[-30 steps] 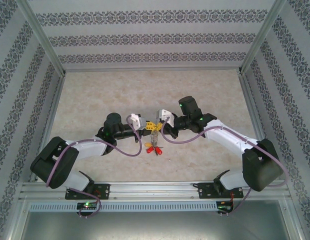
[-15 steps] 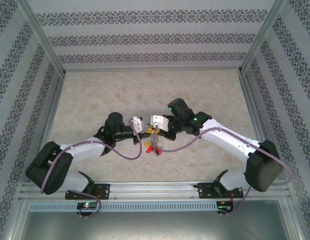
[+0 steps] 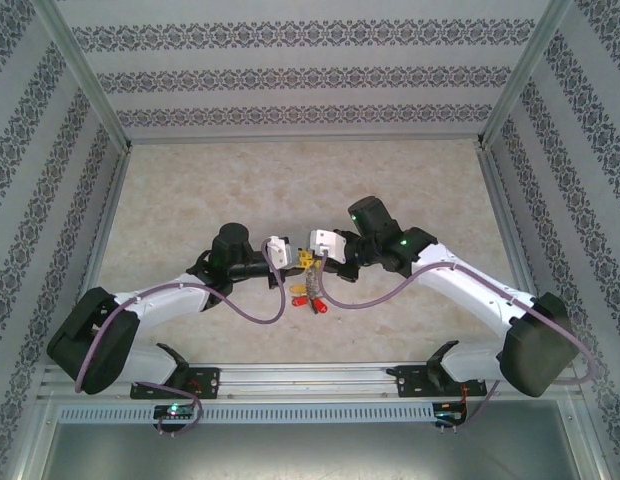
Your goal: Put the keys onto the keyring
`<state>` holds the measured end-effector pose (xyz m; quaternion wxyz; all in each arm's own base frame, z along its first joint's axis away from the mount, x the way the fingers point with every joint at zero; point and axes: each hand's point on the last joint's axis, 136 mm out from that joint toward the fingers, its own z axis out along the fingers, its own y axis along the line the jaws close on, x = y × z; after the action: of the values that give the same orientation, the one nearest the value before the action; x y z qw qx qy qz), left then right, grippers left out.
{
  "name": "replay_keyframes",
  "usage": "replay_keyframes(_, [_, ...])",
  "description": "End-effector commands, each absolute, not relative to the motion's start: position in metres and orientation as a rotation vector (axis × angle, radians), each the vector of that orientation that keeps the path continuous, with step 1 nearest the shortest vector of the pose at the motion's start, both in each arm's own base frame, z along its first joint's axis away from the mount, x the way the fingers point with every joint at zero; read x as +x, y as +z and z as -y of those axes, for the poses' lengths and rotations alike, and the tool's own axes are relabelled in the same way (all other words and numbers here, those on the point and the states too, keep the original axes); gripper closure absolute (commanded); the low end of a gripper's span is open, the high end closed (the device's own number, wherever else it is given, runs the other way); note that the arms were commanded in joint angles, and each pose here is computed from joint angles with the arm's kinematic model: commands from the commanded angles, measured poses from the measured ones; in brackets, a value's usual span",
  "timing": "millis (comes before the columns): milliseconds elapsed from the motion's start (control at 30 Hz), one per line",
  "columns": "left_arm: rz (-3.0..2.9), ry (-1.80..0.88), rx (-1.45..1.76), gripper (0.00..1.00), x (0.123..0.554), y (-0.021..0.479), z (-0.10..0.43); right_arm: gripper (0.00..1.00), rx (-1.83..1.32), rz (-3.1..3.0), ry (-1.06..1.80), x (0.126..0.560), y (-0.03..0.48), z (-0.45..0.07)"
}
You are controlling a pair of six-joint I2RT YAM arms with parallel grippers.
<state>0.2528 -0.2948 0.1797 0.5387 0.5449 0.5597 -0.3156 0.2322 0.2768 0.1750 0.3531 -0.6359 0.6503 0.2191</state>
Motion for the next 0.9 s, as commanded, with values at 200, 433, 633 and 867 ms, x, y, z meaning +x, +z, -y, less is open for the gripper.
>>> replay_keyframes(200, [-1.425,-0.778,1.227,1.00,0.257,0.169,0.287,0.86,-1.581,-1.574,0.670,0.231,0.196,-0.283])
replay_keyframes(433, [-1.409,-0.803,1.173,1.00,0.262,0.175,0.289,0.81,-1.580,-1.630,0.616,0.237,0.181,-0.273])
replay_keyframes(633, [-1.384,-0.816,1.155,1.00,0.263,0.183,0.291,0.84,-1.577,-1.632,0.628,0.236,0.181,-0.273])
replay_keyframes(867, [-1.344,-0.846,1.154,1.00,0.260,0.193,0.293,0.85,-1.572,-1.661,0.650,0.241,0.175,-0.276])
